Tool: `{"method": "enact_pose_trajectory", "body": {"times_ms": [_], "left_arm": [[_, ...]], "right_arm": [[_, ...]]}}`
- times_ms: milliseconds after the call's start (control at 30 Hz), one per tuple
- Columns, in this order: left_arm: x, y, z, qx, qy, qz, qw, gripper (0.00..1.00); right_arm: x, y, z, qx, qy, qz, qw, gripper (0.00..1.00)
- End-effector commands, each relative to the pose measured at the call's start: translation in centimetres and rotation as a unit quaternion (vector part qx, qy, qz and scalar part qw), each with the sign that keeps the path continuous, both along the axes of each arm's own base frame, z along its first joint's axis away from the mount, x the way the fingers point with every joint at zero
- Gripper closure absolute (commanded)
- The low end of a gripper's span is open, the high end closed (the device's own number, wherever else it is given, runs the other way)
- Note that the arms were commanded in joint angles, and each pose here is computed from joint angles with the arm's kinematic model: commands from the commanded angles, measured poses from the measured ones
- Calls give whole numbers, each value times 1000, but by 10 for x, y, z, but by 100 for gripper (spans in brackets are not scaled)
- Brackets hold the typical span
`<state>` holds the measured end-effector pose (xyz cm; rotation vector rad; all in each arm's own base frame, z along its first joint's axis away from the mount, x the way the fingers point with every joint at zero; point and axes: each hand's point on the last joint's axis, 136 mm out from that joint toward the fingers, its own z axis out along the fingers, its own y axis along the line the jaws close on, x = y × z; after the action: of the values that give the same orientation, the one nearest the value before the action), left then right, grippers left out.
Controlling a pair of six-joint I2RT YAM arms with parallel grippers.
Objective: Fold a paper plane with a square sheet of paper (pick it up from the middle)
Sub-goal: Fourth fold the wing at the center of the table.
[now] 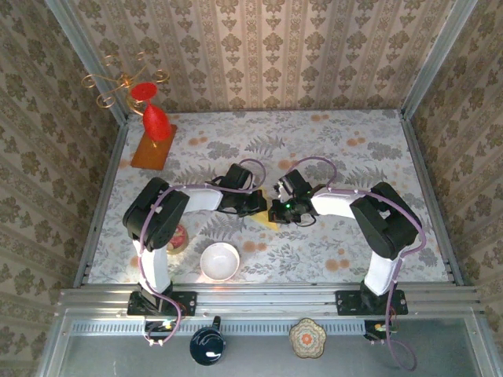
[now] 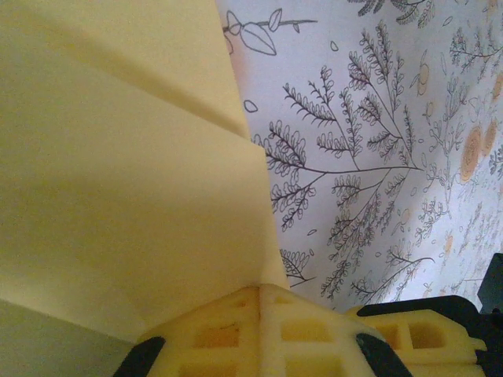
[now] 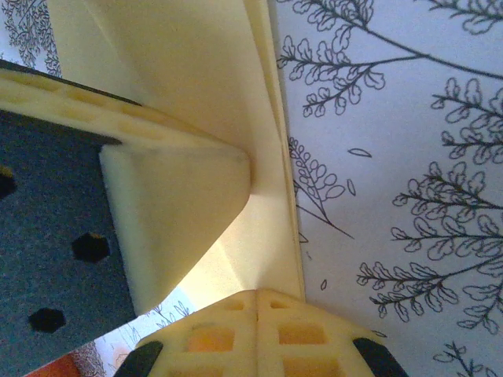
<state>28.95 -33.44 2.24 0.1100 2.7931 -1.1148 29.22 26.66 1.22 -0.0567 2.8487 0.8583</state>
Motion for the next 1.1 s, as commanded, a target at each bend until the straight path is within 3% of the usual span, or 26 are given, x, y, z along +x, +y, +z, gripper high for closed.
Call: {"method": "enact_pose_trajectory", "body": {"times_ms": [0,367,600,1067], "left_arm": [[-1,17,-26,31,23,22,999,95],[39,56,-31,42,8,55,998,94],[79,94,-31,57,-11,95,994,94],[111,138,-38,111,-42,116,986,95]], "right_arm": [[-41,-50,-58,-122,90,-21,988,99],[-64,-81,-80,-186,131,-25,974,100],[-67,-85,-82,-187,136,-30,972,100],[-66,-87,-81,-179,135,-39,974,100]]}}
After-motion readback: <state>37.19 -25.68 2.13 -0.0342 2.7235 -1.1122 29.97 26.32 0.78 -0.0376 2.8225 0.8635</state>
